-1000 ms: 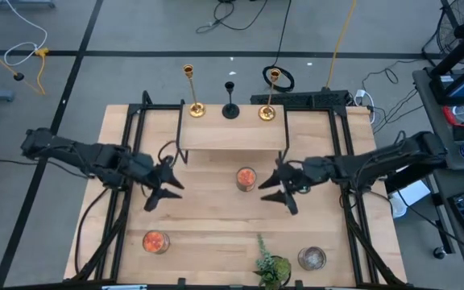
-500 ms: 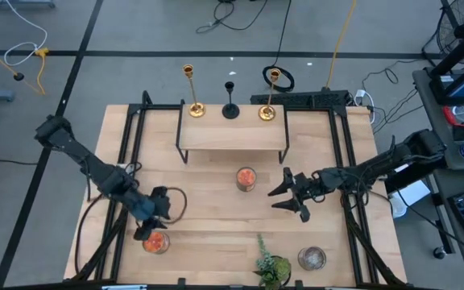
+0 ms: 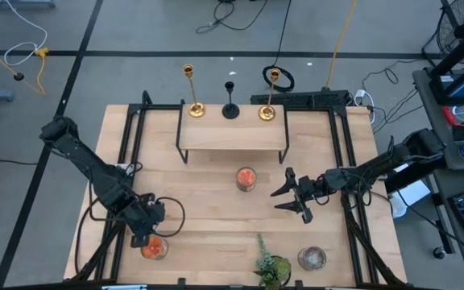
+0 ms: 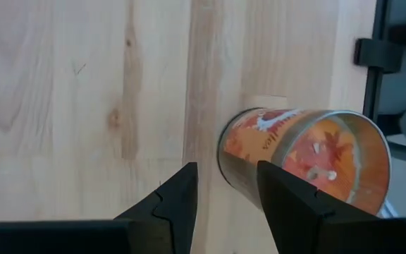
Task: Pick & Place candle stick holders
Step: Put the bottom orange scented candle on the shelf
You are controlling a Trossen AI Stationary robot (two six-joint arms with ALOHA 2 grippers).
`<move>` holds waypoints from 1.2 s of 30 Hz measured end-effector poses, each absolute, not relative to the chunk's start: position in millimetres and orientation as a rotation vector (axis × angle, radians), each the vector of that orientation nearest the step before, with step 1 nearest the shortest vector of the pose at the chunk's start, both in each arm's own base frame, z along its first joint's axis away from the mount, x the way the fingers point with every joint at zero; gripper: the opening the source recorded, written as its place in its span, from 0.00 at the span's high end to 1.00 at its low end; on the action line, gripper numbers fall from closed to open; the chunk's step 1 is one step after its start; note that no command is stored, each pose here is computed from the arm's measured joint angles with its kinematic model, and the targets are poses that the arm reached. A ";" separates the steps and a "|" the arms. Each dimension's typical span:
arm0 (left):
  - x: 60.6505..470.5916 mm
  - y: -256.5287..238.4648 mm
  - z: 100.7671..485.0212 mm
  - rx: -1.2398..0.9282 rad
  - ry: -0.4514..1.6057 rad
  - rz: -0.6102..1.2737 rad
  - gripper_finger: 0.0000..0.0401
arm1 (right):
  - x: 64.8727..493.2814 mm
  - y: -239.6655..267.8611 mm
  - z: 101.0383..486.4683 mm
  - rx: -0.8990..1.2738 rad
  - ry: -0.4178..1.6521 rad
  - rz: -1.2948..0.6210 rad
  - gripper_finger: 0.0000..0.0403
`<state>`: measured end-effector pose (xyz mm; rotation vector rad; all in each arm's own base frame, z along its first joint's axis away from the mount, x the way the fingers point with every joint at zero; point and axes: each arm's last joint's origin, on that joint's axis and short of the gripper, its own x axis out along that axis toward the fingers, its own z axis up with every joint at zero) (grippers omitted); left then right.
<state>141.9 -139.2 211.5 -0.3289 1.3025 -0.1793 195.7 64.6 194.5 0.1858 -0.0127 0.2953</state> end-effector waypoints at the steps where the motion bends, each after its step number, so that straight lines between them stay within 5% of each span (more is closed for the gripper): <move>1: 141.6 -139.4 211.5 -0.338 1.306 -0.172 0.62 | 195.7 64.6 194.6 0.184 -0.014 0.295 0.55; 20: 142.7 -149.7 239.8 -0.403 1.283 -0.189 0.62 | 195.5 64.4 198.2 0.127 -0.060 0.294 0.56; 36: 141.1 -183.0 197.4 -0.375 1.495 -0.114 0.62 | 195.6 64.5 197.3 0.075 -0.058 0.295 0.57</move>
